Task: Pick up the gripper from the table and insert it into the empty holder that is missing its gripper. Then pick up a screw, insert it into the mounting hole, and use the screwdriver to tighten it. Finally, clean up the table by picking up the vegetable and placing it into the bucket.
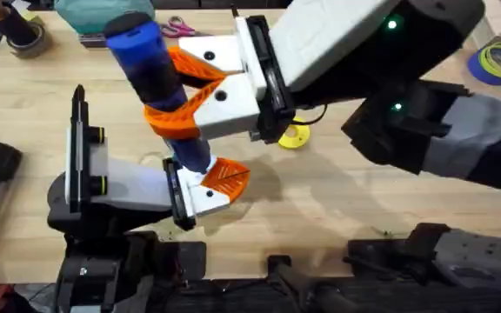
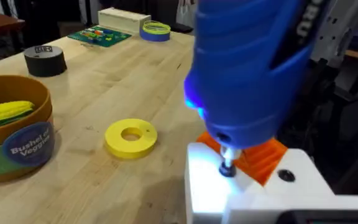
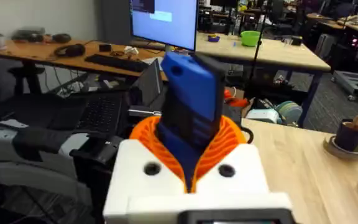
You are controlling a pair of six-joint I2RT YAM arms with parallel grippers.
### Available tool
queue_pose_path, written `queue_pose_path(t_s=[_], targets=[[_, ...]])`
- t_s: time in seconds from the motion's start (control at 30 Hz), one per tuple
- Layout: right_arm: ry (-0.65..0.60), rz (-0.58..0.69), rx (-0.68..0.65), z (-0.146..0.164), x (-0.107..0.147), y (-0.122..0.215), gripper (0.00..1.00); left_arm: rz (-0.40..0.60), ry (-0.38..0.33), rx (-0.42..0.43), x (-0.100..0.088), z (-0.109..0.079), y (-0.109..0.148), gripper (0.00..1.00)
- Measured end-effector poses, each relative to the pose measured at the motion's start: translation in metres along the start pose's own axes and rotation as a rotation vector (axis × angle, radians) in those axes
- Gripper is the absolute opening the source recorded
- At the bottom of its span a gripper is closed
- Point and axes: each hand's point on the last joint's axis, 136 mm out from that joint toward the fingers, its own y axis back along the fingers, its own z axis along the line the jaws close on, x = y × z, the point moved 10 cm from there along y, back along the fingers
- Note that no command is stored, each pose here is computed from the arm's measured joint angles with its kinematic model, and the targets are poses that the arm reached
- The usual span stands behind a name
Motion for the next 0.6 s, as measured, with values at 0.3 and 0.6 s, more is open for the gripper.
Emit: queue_pose_path(t_s=[0.3,0.6], targets=[[-0.007,0.005,0.0,0.0005,0.0027,0.0005,0.025,0.0,0.001,0.0,0.0001,0.0,0.0,0.014],[-0.003,0.002,0.003,0.0011,0.0044,0.0012,0.025,0.0,0.001,-0.001,0.0001,0.0001,0.0,0.014]])
